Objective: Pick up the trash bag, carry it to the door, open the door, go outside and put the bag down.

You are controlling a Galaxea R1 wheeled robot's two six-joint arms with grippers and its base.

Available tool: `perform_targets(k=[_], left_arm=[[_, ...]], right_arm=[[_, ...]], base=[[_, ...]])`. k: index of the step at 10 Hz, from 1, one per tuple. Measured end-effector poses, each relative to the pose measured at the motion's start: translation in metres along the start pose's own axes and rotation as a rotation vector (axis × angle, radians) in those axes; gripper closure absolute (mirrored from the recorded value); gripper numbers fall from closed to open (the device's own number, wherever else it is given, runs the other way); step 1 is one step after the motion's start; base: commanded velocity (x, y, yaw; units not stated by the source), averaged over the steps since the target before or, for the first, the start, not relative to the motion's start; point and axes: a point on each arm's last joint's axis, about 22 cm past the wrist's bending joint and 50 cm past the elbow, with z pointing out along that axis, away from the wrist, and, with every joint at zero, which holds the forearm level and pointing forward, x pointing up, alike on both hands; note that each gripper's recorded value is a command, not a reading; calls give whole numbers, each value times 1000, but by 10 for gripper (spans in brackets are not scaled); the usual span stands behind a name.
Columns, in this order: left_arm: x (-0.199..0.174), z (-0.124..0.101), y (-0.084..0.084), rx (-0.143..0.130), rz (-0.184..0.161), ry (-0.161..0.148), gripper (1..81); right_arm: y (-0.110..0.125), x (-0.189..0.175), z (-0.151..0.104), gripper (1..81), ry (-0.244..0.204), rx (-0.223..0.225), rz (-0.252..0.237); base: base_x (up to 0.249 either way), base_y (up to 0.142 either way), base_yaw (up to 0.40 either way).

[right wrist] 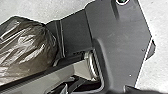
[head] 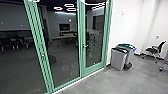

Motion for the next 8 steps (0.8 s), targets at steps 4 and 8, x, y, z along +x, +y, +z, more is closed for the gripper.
perform_targets(k=[4, 8], left_arm=[[-2, 0, 0, 0, 0, 0, 811], [2, 0, 0, 1, 2, 4, 811]], right_arm=[[-2, -3, 1, 10, -2, 2, 0], [-2, 3, 1, 10, 6, 4, -3]], base=[[153, -34, 0], [167, -74, 0]])
